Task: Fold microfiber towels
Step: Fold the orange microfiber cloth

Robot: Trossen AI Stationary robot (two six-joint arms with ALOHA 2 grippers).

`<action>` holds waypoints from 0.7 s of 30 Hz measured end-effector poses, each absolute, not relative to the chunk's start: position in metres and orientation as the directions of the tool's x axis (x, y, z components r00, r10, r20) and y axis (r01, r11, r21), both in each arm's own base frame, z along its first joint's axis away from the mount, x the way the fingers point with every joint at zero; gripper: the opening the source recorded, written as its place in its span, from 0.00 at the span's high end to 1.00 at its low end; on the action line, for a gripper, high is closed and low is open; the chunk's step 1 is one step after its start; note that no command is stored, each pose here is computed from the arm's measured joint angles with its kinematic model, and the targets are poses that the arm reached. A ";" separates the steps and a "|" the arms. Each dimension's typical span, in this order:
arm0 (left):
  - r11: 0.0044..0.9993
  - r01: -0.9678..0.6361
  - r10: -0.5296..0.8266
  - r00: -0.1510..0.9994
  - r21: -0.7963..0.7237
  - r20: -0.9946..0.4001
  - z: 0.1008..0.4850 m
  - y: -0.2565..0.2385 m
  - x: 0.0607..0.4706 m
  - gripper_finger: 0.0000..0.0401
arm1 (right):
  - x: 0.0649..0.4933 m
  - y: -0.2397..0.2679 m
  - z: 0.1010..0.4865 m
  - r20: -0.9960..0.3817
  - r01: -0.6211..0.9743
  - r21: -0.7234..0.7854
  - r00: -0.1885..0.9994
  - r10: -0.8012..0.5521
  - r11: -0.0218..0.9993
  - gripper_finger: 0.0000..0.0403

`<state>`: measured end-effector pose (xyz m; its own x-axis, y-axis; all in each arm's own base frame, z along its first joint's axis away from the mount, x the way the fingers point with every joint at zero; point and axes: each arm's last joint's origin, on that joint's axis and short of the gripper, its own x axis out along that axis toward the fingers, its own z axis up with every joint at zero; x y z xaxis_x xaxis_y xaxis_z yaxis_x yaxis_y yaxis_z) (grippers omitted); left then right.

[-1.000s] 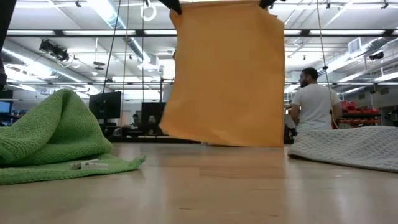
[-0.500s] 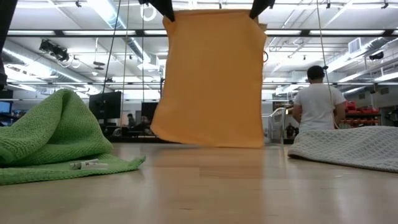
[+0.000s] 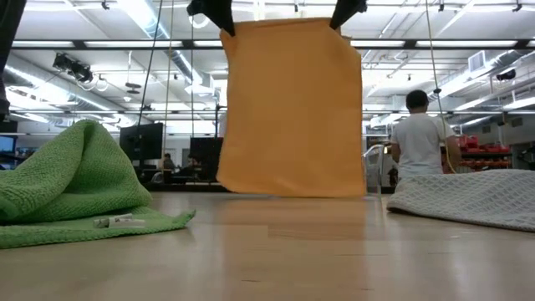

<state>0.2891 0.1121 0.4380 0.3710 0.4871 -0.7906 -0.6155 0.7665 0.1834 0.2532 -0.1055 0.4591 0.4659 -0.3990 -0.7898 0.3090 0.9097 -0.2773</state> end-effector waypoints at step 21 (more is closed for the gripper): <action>0.832 -0.539 0.276 0.198 0.130 -0.941 0.360 0.000 0.306 0.99 | 0.278 0.033 0.360 -0.886 0.089 0.020 0.464 -0.024 0.996 1.00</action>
<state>0.3055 0.0000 0.3599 0.1982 0.2757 -0.9406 -0.5395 0.8319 0.1301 0.2783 0.0331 0.3595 0.4639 -0.0240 -0.8856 0.0891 0.9958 0.0197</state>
